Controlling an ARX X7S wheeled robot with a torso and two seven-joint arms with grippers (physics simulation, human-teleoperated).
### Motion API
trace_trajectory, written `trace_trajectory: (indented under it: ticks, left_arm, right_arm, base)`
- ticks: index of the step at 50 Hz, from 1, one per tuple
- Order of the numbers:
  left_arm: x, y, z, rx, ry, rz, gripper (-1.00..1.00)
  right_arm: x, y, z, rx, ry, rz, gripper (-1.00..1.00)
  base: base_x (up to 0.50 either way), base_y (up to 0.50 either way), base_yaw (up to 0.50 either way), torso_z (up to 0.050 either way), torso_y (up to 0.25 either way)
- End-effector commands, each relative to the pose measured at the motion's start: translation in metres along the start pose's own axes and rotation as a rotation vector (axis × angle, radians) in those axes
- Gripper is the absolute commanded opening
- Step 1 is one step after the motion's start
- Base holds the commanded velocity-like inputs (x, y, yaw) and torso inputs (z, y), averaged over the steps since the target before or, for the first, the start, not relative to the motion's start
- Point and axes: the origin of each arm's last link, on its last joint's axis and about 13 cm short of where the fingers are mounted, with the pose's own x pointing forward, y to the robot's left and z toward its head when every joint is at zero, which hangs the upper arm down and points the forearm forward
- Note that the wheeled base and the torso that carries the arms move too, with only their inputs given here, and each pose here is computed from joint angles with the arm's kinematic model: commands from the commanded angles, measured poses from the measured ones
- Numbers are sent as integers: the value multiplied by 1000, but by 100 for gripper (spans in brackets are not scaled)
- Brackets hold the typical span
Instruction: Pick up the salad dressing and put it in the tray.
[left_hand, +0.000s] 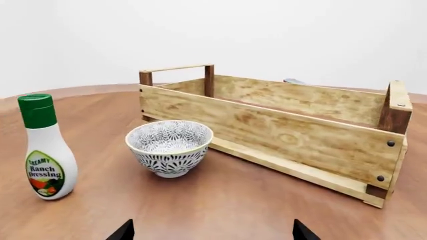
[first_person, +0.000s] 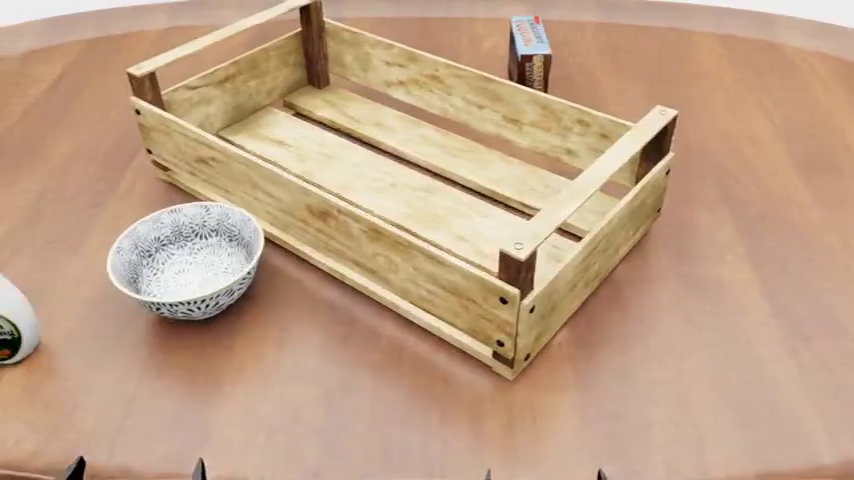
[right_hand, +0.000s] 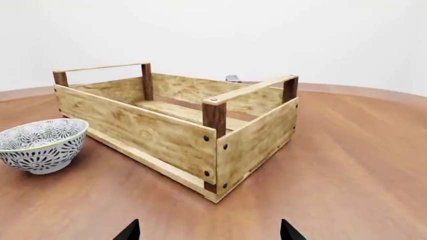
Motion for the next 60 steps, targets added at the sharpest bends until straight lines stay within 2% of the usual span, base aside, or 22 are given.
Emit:
trace_trajectory:
  ticks: [1, 30, 40, 43, 47, 48, 52, 55, 56, 60]
  left_arm:
    - [-1, 0, -1, 1, -13, -10, 100]
    - [-2, -1, -4, 32, -26, -8, 100]
    - [1, 0, -3, 39, -14, 8, 100]
    - [5, 1, 7, 26, -7, 7, 100]
    - [10, 2, 35, 9, -43, 7, 100]
    - [10, 3, 49, 8, -79, -8, 100]
    - [7, 3, 78, 12, -159, -49, 100]
    - [5, 4, 91, -7, -172, -61, 100]
    - [3, 4, 98, 17, -203, -88, 100]
    - [1, 5, 105, -1, -208, -82, 100]
  right_arm:
    - [0, 0, 0, 14, -11, 8, 100]
    - [-3, 1, 1, 8, -24, 11, 100]
    - [-4, 4, 1, -41, -45, 54, 100]
    - [1, 1, 8, -49, -62, -14, 100]
    - [9, -6, 37, -100, -141, -99, 100]
    - [13, -9, 52, -112, -153, -153, 100]
    - [16, -15, 84, -99, -206, -179, 100]
    - [15, -17, 98, -89, -234, -186, 100]
    - [14, -18, 105, -91, -245, -185, 100]
    - [13, -19, 112, -91, -266, -188, 100]
  base:
    - [0, 500, 0, 0, 0]
    - [0, 500, 0, 0, 0]
    - [0, 264, 0, 0, 0]
    - [13, 0, 0, 0, 0]
    - [444, -73, 0, 0, 0]
    - [500, -98, 0, 0, 0]
    - [500, -69, 0, 0, 0]
    - [500, -68, 0, 0, 0]
    - [500, -70, 0, 0, 0]
    - [500, -66, 0, 0, 0]
